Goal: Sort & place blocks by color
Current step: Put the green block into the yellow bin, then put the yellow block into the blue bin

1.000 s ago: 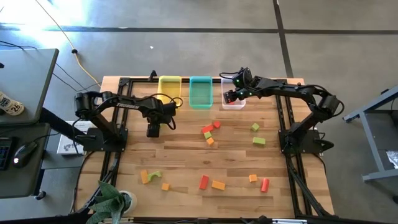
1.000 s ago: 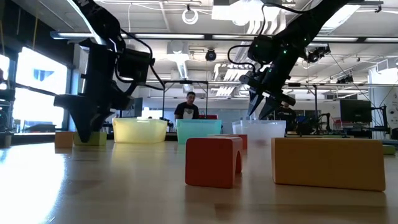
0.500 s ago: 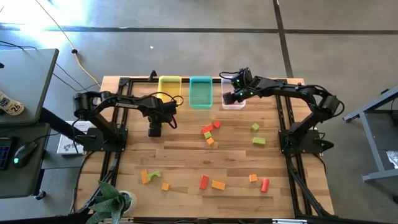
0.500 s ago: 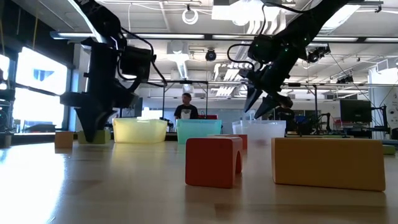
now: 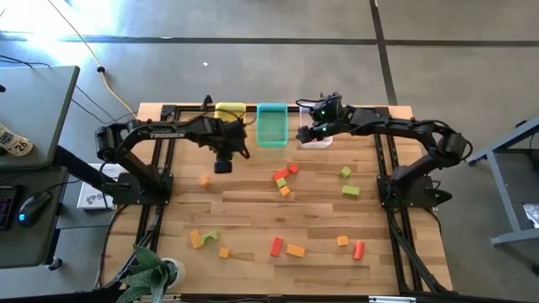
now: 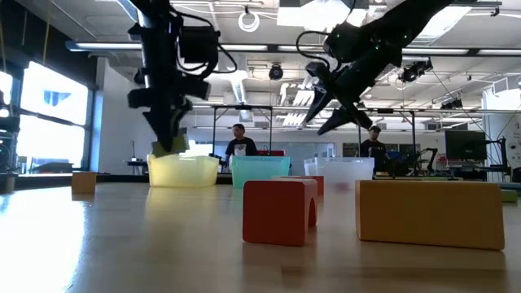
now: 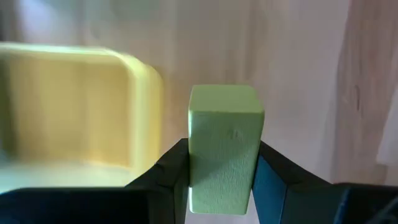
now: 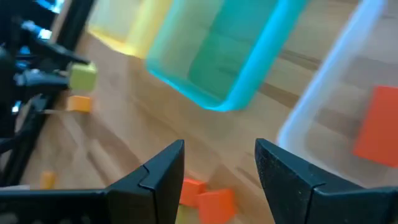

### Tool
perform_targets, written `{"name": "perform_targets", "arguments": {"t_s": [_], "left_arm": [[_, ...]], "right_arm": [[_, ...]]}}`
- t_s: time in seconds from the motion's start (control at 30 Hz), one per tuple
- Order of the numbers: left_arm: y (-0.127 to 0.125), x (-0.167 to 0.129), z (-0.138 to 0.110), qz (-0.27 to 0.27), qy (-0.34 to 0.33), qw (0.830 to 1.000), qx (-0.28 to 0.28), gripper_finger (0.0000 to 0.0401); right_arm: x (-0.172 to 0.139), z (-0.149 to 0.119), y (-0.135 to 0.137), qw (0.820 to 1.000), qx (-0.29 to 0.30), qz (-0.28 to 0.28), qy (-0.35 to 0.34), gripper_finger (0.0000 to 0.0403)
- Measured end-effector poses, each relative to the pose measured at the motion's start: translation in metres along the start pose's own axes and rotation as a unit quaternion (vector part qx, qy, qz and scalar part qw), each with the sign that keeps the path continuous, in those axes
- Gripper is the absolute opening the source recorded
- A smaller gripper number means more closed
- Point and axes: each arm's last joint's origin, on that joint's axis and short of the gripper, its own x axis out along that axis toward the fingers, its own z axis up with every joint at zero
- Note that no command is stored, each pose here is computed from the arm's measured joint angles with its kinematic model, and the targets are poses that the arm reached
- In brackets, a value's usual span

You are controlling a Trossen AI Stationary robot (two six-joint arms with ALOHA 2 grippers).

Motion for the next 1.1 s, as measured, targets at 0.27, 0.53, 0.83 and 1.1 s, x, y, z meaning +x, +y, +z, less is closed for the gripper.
{"name": "perform_targets", "arguments": {"t_s": [0.27, 0.53, 0.83, 1.1], "left_arm": [[0.038, -0.017, 0.008, 0.041, -0.052, 0.997, -0.042, 0.0103], [0.073, -0.013, -0.003, 0.079, -0.062, 0.993, -0.060, 0.0108], [0.092, -0.012, -0.014, 0.093, -0.052, 0.993, -0.056, 0.0153], [0.094, -0.013, -0.011, 0.103, -0.075, 0.989, -0.081, 0.0170]], "right_arm": [[0.006, -0.024, 0.031, 0.999, 0.001, 0.026, 0.020, 0.0183], [0.010, -0.051, 0.057, 1.000, 0.006, 0.017, 0.022, 0.0183], [0.011, -0.083, 0.082, 1.000, 0.021, 0.012, 0.020, 0.0183], [0.008, -0.104, 0.096, 0.999, 0.033, 0.001, -0.001, 0.0183]]}}
